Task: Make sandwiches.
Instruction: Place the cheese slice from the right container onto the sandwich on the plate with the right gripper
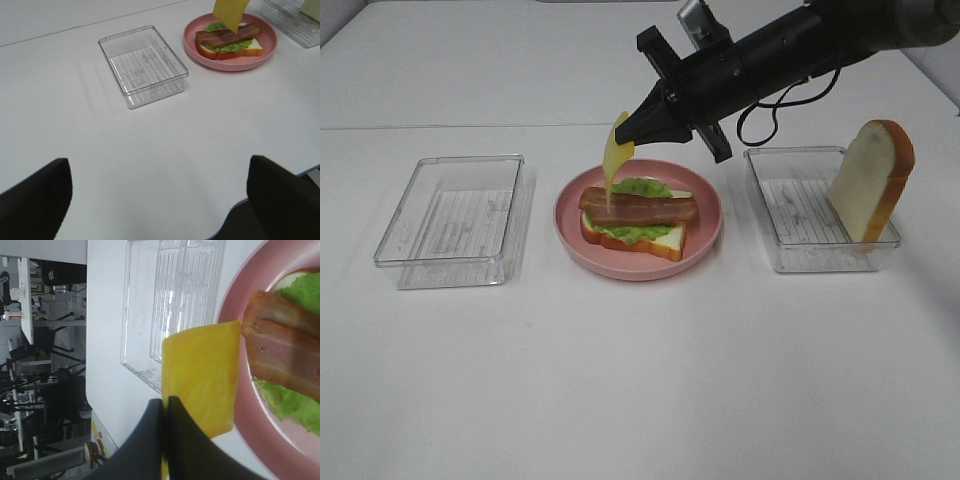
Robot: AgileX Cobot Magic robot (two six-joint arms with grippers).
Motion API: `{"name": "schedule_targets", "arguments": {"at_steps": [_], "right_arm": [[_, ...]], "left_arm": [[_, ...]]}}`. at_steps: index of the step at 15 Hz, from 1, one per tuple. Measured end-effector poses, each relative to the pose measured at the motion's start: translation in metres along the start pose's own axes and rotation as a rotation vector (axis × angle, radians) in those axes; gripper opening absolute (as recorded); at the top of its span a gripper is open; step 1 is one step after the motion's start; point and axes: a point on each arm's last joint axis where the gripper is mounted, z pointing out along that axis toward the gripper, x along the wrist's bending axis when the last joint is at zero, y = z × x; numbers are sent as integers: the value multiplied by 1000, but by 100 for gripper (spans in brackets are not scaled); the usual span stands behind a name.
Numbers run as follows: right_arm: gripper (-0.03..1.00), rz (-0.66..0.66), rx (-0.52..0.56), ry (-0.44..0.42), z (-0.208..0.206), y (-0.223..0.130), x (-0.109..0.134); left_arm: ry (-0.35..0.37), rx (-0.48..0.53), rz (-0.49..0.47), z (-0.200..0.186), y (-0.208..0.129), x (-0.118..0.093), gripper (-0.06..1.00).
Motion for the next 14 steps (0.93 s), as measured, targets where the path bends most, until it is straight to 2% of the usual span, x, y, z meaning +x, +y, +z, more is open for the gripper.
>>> {"name": "schedule_targets", "arguments": {"at_steps": [4, 7, 14], "right_arm": [[0, 81, -14, 93, 21, 4, -21], [0, 109, -10, 78, 31, 4, -36], [0, 64, -37, -154, 26, 5, -51]], "left_arm": [[0, 0, 0, 0, 0, 0, 89], [0, 0, 0, 0, 0, 0, 89], [0, 0, 0, 0, 0, 0, 89]]}}
